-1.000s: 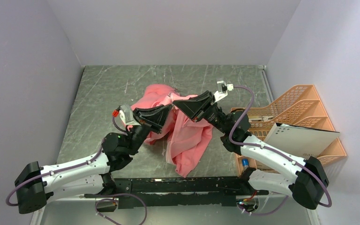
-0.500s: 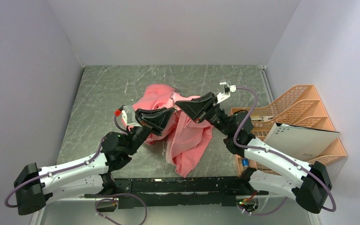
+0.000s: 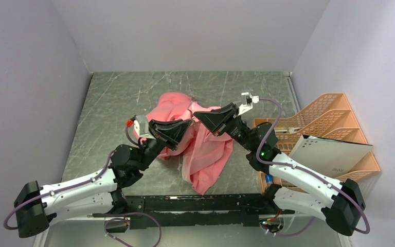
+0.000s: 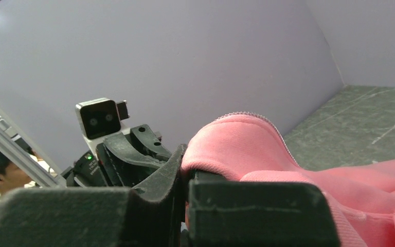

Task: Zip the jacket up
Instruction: Insert the zipper into the jacket.

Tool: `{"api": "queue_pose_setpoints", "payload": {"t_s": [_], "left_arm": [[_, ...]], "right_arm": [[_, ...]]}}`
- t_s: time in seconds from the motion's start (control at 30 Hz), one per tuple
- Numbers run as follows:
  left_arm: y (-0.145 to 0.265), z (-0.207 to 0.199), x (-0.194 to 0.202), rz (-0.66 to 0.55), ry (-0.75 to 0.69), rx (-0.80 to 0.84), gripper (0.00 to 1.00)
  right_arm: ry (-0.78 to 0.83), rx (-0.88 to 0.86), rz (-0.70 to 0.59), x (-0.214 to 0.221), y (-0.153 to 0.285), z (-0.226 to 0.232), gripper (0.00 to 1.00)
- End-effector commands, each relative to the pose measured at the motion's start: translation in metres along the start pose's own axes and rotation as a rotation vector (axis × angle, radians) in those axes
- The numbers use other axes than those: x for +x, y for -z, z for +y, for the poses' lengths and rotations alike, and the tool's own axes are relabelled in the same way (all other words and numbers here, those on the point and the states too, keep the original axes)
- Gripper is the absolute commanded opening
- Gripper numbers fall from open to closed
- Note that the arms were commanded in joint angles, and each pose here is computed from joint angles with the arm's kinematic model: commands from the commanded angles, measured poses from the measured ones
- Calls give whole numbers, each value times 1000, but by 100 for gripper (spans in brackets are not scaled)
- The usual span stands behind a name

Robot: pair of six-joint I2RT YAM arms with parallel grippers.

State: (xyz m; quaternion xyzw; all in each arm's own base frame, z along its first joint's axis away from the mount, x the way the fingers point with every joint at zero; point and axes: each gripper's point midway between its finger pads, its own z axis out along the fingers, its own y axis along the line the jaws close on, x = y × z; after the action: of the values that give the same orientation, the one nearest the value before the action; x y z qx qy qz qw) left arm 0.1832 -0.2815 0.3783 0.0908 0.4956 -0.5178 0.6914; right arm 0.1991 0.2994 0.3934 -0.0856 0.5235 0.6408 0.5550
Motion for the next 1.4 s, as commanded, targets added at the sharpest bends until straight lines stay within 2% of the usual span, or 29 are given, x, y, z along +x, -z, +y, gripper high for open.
{"api": "queue_pose_setpoints", "payload": {"t_s": [0.0,0.27,0.87,1.37], "left_arm": [[4,-20,-2,14,39,83,5],[4,-20,3,31,40,85,5],[14,-2,23,103,15,13,5],[18,-21,38,195,67,102,5]], "right_arm": [[54,38,-44,-10,2,-6,0],[58,37,-57,-15,4,-4,0],[50,-90,-97,-28,10,29,0],[99,-56,-46,-11,12,12,0]]}}
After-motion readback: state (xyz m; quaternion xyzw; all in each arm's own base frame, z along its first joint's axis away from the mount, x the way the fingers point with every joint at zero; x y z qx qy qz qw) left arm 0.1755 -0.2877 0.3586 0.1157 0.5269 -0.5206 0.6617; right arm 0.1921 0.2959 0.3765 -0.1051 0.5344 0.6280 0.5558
